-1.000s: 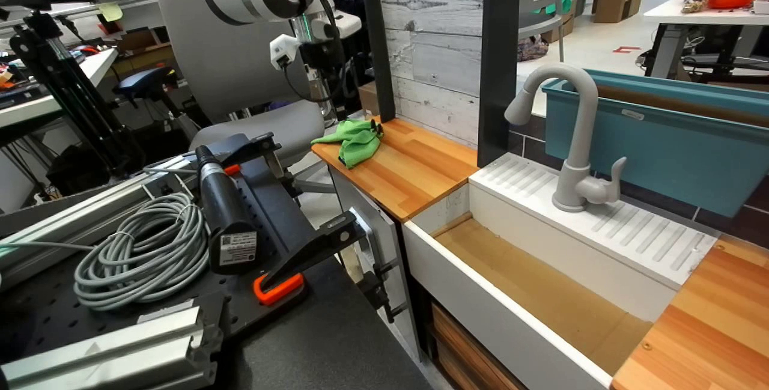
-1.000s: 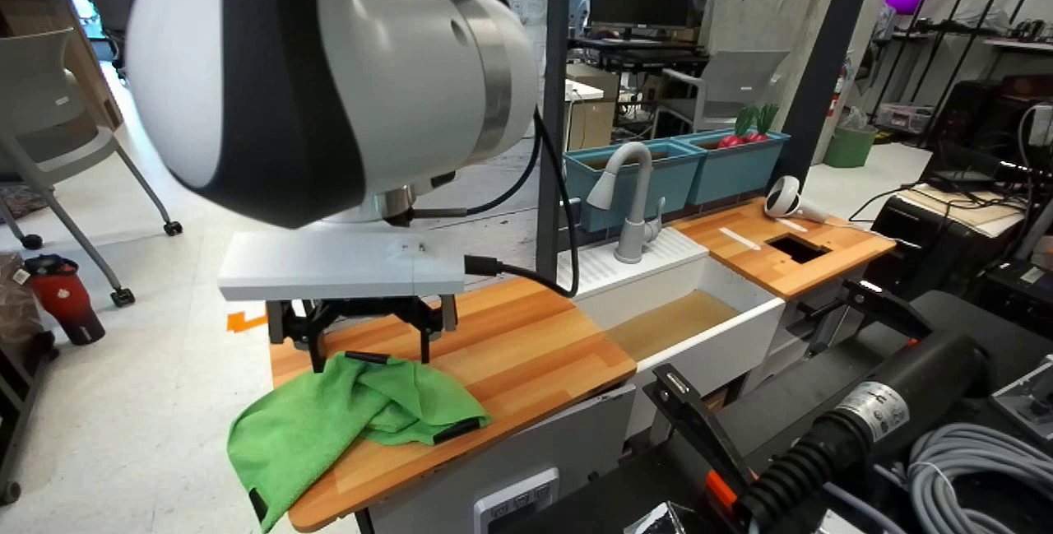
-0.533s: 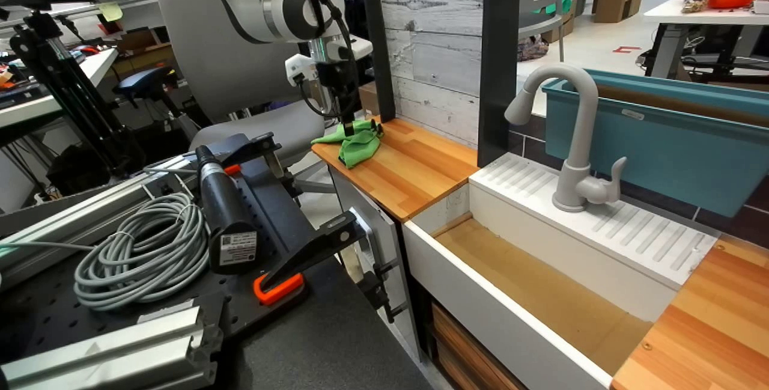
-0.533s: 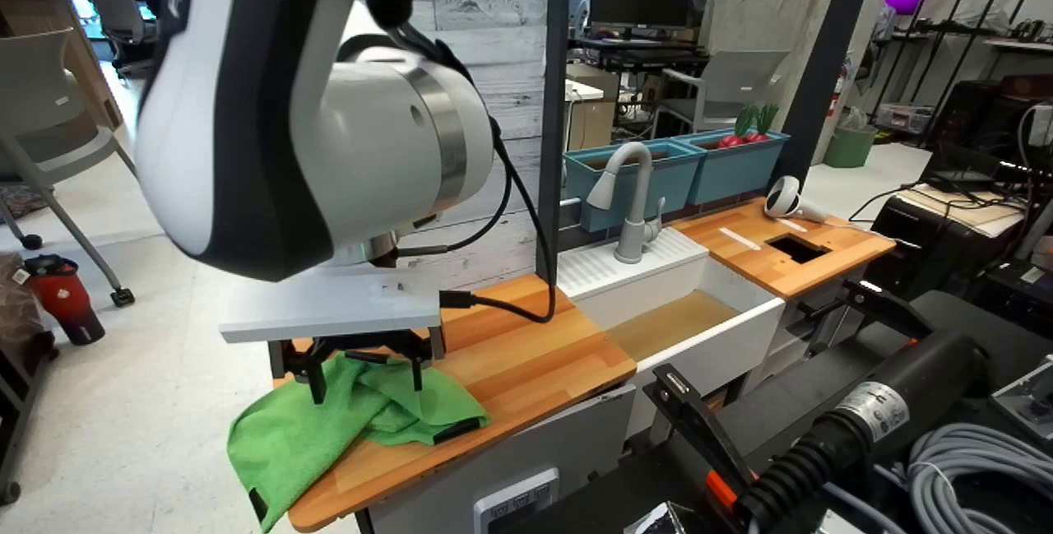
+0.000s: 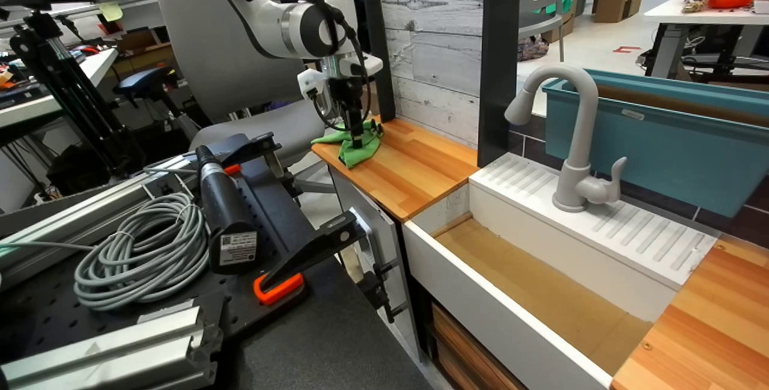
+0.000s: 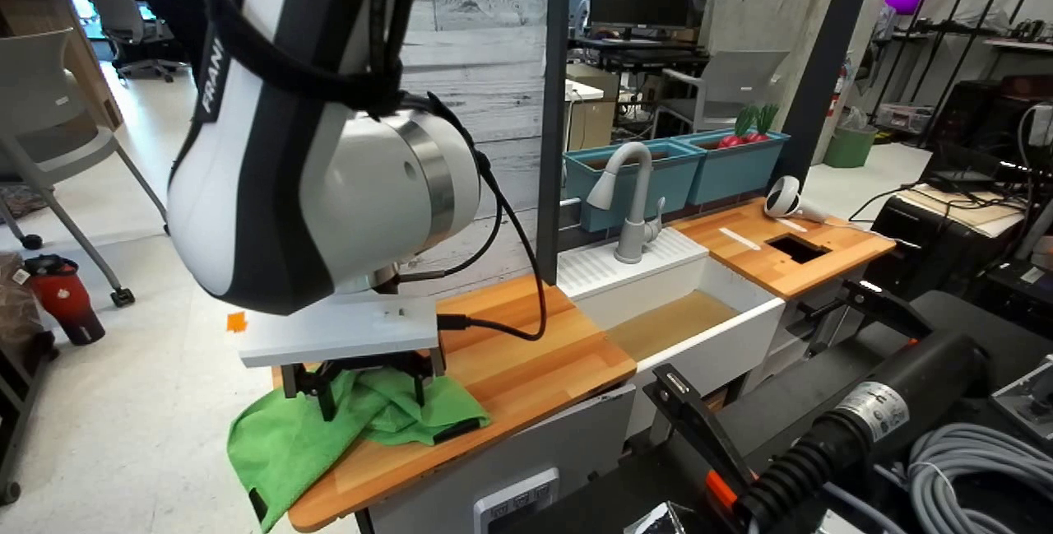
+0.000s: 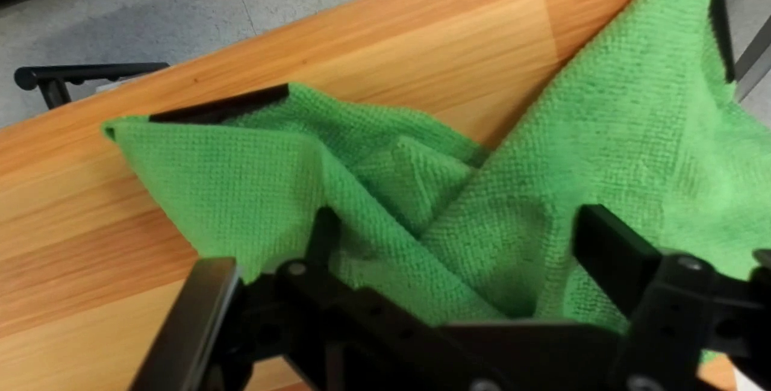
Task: Move the green cloth to the right
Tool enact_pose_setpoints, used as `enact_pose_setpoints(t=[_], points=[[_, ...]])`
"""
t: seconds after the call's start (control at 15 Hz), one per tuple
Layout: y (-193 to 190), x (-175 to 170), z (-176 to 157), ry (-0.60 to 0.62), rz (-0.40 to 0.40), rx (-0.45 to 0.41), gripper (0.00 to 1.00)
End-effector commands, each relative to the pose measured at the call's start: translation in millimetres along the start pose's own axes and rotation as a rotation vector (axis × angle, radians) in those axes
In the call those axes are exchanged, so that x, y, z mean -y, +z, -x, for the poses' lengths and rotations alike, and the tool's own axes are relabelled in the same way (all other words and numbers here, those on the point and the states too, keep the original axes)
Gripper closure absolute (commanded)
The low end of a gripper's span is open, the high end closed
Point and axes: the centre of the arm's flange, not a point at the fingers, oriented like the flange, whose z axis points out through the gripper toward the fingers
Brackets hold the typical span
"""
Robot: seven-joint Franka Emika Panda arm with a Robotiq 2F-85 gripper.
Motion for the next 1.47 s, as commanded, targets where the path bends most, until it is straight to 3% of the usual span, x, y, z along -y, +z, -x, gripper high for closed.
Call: enact_pose_setpoints(t=[0.0,0.67,1.4], points=[[16,4,-19,-0.019,-0.004,0.005,0.00],[7,-53,-39,0.046,-0.024,0.009,0.00],[0,-191,-82,0.317,-0.026,-0.025,0.00]])
